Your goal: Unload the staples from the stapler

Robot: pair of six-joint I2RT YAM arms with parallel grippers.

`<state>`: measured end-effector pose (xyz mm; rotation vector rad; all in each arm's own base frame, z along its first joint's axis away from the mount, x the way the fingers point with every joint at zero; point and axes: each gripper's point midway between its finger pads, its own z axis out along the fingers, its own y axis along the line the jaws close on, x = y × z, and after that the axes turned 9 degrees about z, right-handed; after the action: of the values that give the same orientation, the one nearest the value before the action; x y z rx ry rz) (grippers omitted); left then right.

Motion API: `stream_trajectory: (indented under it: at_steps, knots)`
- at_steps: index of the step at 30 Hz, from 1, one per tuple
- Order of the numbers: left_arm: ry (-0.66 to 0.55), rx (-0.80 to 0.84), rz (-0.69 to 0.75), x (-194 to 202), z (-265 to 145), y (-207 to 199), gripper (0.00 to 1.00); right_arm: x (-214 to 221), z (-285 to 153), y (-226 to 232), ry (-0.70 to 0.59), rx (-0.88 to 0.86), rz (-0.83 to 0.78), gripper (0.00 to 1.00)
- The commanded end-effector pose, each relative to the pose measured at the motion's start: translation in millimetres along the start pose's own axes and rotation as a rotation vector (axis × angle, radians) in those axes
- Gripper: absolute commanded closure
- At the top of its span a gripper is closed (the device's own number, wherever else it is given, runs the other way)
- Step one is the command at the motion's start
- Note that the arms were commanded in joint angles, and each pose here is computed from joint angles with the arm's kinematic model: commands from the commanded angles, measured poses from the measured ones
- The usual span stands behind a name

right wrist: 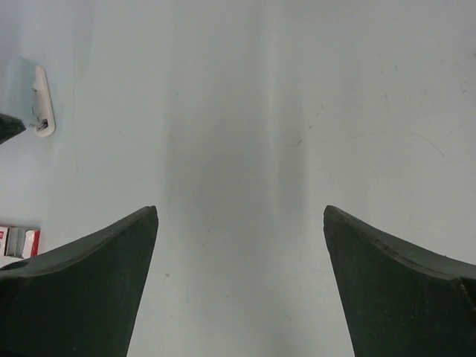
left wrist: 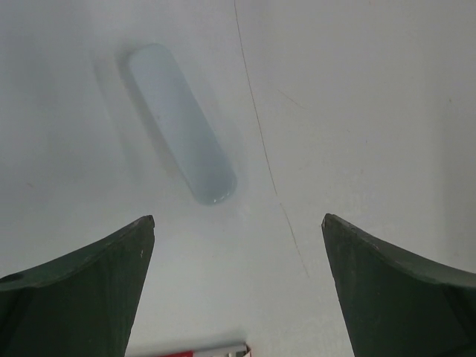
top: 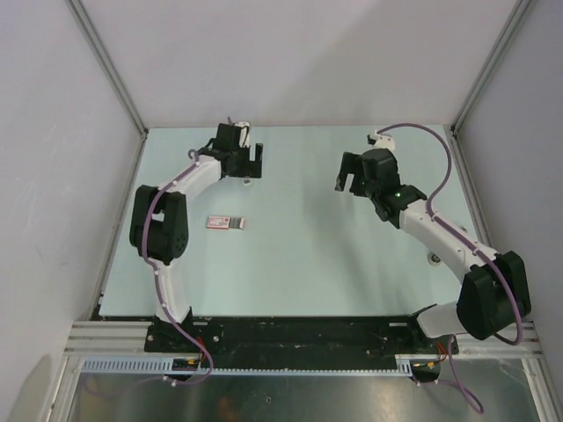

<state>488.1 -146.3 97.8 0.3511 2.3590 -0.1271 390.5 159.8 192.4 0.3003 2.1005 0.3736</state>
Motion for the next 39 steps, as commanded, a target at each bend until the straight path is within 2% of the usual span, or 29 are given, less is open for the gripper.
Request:
stream_trajectory:
  at_steps: [1, 9, 12, 19, 25, 30, 35, 39]
  knots:
    - [-0.038, -0.034, -0.088, -21.4, 9.6, 4.2, 0.01, -16.5, -15.0, 15.7, -0.12, -0.012, -0.032, 0.01]
    - [-0.013, -0.074, -0.13, -15.6, 33.0, 10.6, 0.01, 6.3, -17.4, 28.6, -0.105, -0.018, -0.124, 0.02]
    - [0.002, -0.12, -0.144, -9.5, 40.9, 21.6, 0.06, 10.3, -19.2, 34.0, -0.109, -0.024, -0.153, 0.04]
    - [0.023, -0.168, -0.119, -3.2, 57.9, 33.7, 0.35, 15.3, -20.6, 46.8, -0.113, -0.066, -0.184, 0.11]
    - [0.011, -0.186, -0.093, -8.4, 53.6, 35.8, 0.67, 20.9, -19.2, 53.5, -0.103, -0.089, -0.202, 0.15]
    - [0.009, -0.188, -0.081, -1.9, 24.9, 34.4, 0.83, 26.3, -20.9, 57.8, -0.095, -0.099, -0.214, 0.17]
    - [-0.036, -0.132, -0.076, 2.3, -35.8, 23.5, 0.87, 33.8, -23.6, 62.0, -0.085, -0.103, -0.231, 0.19]
    - [-0.11, -0.091, -0.026, 8.3, -104.6, 11.2, 0.88, 42.0, -26.4, 67.9, -0.077, -0.108, -0.242, 0.19]
